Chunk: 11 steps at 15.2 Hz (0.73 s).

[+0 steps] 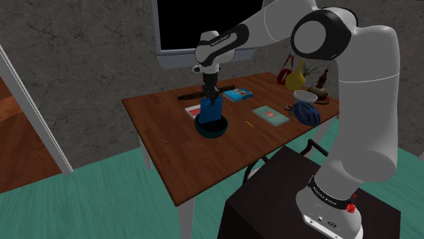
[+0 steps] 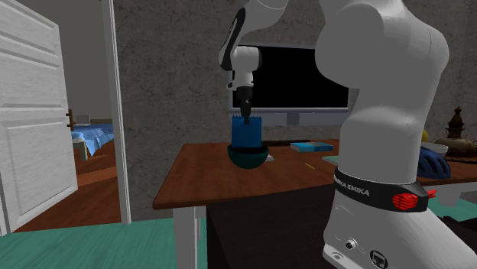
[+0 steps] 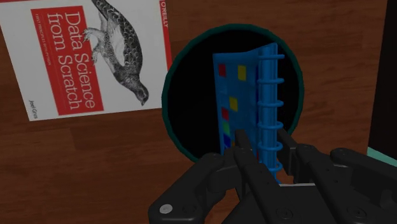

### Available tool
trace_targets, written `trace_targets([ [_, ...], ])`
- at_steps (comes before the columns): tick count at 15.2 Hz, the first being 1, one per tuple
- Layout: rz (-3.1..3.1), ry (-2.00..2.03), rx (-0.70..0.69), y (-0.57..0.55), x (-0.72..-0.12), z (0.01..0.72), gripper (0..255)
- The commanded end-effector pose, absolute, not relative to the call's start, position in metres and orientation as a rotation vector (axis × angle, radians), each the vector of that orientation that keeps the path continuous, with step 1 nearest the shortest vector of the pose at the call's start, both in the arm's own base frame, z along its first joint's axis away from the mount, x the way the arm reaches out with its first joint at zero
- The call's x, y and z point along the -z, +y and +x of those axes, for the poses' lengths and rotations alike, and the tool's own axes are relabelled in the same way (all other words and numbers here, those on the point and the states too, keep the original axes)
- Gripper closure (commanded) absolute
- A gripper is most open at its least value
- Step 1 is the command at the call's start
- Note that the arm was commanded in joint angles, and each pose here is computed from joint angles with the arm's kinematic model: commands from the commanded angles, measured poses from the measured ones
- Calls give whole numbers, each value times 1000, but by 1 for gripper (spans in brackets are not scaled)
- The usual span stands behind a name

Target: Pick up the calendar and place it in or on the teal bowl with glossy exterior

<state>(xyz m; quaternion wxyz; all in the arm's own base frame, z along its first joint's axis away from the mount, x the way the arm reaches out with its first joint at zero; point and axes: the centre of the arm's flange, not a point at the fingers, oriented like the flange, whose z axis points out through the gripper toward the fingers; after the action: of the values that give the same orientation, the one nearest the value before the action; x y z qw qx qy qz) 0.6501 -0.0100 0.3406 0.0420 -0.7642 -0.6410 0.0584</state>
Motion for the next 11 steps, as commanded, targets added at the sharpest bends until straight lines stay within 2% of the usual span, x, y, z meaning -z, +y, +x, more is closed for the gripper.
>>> trace_targets([
  [1, -2339, -1962, -177, -9, -339, 650, 255],
  [7, -2339, -1962, -177, -9, -339, 650, 255],
  [8, -2339, -1962, -177, -9, -339, 650, 0],
  [11, -2339, -1962, -177, -9, -339, 650, 0],
])
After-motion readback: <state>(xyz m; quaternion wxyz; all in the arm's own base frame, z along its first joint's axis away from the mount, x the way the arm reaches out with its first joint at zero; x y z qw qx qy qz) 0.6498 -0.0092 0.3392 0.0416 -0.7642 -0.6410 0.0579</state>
